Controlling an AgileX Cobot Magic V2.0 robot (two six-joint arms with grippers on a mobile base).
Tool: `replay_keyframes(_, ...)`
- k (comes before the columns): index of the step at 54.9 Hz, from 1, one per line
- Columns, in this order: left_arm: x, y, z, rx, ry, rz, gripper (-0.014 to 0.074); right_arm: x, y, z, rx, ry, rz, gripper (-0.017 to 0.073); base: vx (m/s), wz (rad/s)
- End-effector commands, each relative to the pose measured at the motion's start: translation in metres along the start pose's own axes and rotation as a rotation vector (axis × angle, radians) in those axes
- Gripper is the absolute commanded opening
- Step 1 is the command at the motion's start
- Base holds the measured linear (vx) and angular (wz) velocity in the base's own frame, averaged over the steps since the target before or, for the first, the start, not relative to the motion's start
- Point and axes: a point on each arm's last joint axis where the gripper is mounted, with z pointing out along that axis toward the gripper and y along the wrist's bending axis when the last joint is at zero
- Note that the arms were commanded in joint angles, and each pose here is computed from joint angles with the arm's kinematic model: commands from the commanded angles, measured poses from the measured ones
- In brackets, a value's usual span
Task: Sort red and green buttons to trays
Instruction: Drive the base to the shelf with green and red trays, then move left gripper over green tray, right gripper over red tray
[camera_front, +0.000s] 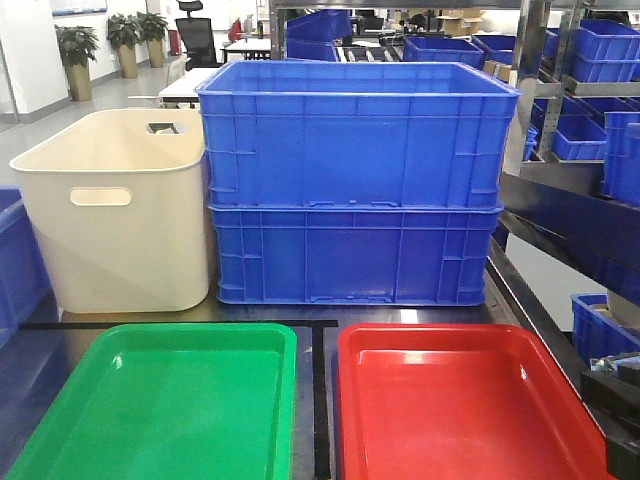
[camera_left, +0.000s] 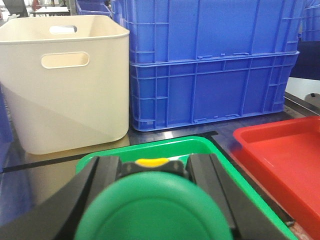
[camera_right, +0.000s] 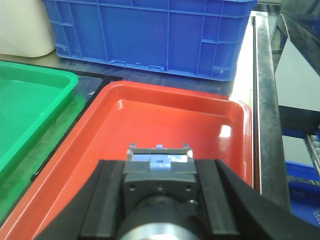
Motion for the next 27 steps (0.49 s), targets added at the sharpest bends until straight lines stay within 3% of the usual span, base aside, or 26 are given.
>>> replay_keyframes(1, -0.0175, -0.0022, -0.0031, 0.018, -0.118, -0.015, 0.0000, -0.0176, -0.0001, -0.0073, 0.006, -0.126, -0.005, -0.0009, 0.08, -0.05)
replay_keyframes(27, -0.0175, -0.0022, -0.0031, 0.018, -0.118, -0.015, 0.0000, -0.0176, -0.0001, -0.0073, 0.006, -0.126, -0.005, -0.0009, 0.04, -0.03)
